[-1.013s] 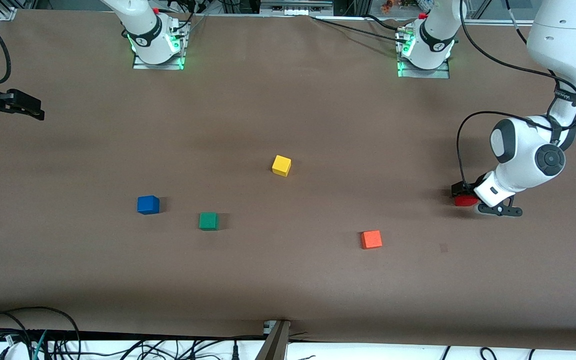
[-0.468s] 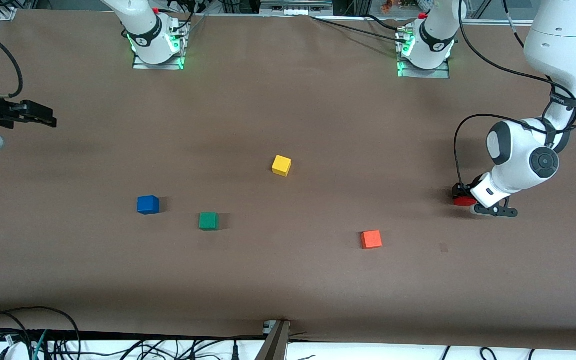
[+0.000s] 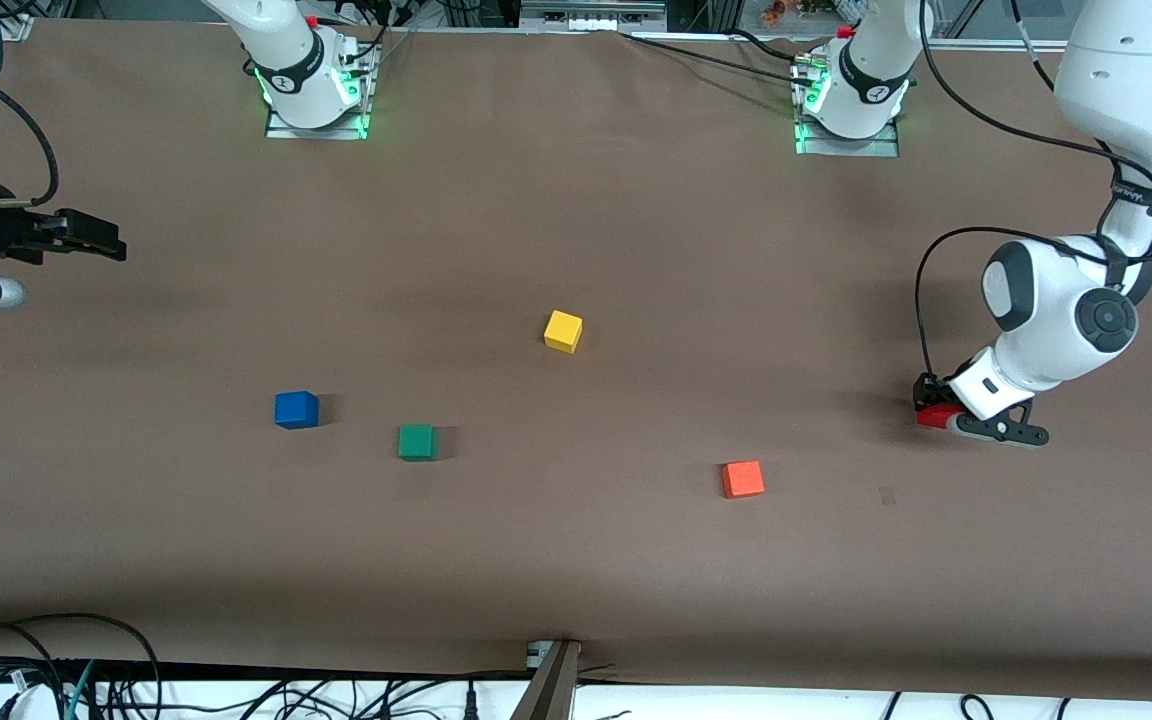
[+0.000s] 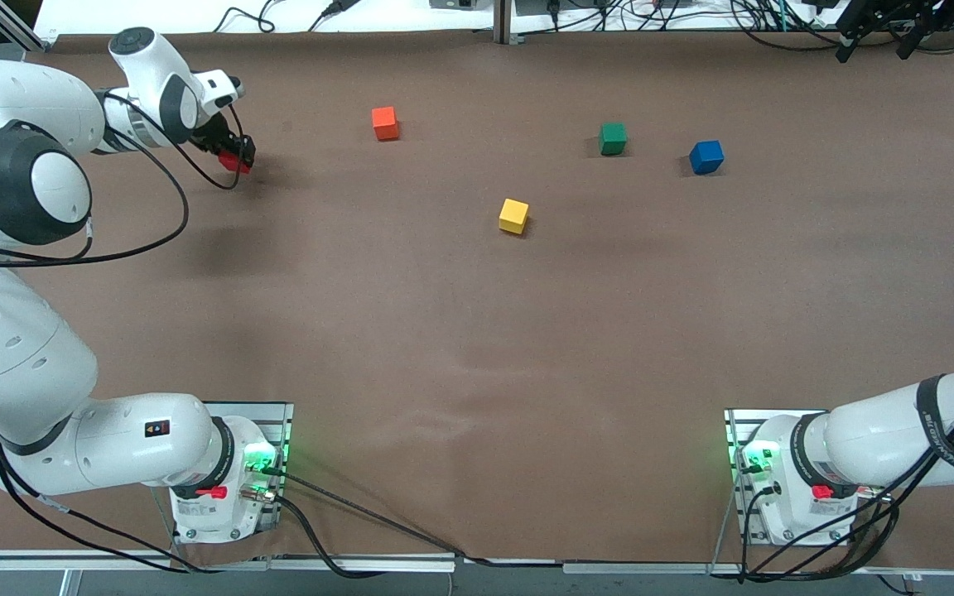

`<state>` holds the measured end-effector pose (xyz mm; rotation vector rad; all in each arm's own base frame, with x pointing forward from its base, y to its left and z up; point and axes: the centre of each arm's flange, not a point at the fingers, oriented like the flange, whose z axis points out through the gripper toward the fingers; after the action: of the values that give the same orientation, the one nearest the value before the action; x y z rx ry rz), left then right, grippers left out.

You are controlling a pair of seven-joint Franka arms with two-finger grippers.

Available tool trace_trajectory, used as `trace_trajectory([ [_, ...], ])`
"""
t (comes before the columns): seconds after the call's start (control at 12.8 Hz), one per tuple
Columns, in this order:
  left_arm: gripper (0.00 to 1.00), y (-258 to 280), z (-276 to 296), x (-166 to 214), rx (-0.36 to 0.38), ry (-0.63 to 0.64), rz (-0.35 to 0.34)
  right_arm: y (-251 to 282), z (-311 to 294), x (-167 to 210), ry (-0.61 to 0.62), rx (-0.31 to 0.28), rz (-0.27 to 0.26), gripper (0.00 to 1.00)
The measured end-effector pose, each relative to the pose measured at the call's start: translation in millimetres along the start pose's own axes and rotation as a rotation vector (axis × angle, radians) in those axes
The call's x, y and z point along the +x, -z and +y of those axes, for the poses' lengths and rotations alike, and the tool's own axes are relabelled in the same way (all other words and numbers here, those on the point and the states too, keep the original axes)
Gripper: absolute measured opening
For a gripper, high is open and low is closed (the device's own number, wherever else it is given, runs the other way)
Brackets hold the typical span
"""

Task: Pass red block to right arm, stack on blue
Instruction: 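Lift the red cube with the left gripper while the right gripper reaches center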

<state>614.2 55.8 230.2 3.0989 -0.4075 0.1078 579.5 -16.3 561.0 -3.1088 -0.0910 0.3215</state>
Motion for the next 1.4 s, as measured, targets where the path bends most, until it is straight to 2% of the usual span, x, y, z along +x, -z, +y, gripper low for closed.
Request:
trace_trajectory([
  [0.16, 0.56, 16.0, 12.7, 11.5, -0.003, -0.122, 0.033, -5.1, -4.0, 3.1, 0.006, 0.027, -0.010, 1.00],
  [0.31, 0.56, 20.7, 36.8, 20.6, -0.064, -0.190, 0.067, -15.4, -16.7, 10.7, 0.020, 0.106, -0.025, 1.00],
  [0.47, 0.56, 21.1, 54.3, 24.9, -0.178, -0.235, 0.123, -32.4, -36.7, 23.5, 0.037, 0.254, -0.050, 1.00],
  [0.78, 0.56, 17.9, 74.8, 26.7, -0.397, -0.319, 0.266, -66.3, -73.9, 47.3, 0.057, 0.483, -0.111, 1.00],
  [1.01, 0.56, 16.7, 97.0, 27.0, -0.585, -0.368, 0.391, -103.9, -114.0, 71.8, 0.075, 0.732, -0.179, 1.00],
  [1.25, 0.56, 29.5, 113.5, 39.5, -0.704, -0.435, 0.469, -149.7, -154.9, 94.7, 0.069, 0.926, -0.255, 1.00],
  [1.4, 0.56, 39.8, 137.0, 51.3, -0.764, -0.458, 0.531, -177.5, -175.5, 110.3, 0.060, 1.051, -0.253, 1.00],
])
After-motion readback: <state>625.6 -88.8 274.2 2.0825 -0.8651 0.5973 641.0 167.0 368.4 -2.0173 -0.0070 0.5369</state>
